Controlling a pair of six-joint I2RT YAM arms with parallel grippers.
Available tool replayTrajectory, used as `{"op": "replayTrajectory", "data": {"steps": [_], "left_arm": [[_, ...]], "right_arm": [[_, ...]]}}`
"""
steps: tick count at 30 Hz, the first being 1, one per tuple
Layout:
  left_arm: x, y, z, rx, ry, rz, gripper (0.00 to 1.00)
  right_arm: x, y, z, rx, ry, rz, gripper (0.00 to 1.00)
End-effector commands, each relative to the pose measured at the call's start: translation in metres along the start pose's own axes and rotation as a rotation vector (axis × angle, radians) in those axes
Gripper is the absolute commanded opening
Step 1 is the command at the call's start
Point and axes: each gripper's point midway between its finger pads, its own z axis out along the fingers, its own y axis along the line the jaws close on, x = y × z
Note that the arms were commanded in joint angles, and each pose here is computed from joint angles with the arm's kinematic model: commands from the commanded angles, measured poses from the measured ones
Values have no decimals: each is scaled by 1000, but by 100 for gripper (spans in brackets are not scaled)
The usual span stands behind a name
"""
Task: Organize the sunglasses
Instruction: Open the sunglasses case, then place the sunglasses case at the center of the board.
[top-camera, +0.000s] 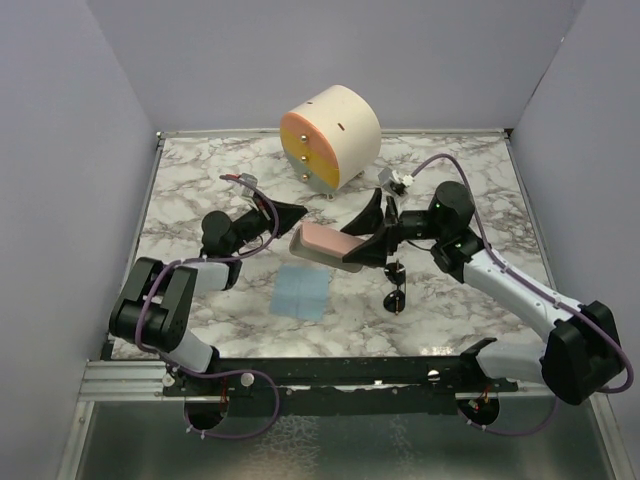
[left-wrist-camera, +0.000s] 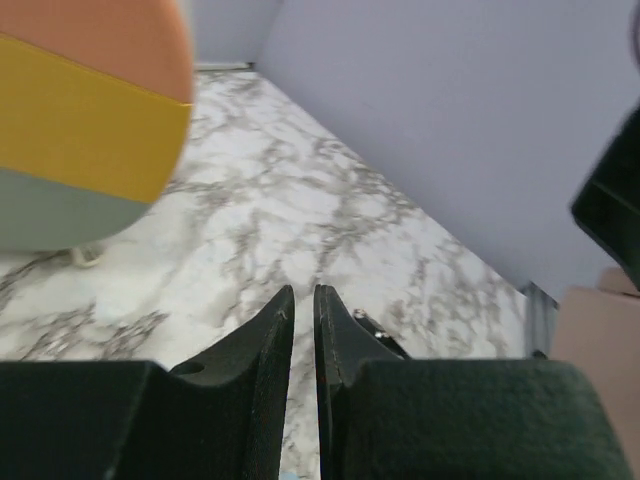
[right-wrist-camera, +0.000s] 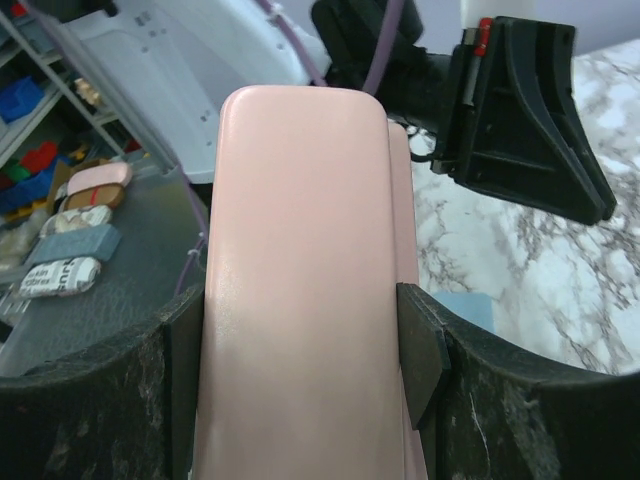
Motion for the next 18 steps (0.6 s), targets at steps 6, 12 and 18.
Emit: {"op": "replayTrajectory", "data": {"steps": [6, 12, 18], "left_arm": [[-26, 103, -55, -700, -116, 163, 17], [-49, 99, -92, -854, -242, 192, 18], [-53, 93, -94, -850, -257, 191, 21]], "right_arm": [[14, -60, 6, 198, 67, 67, 1], [46, -98, 14, 229, 141, 151, 1], [77, -140, 15, 266, 202, 243, 1]]}}
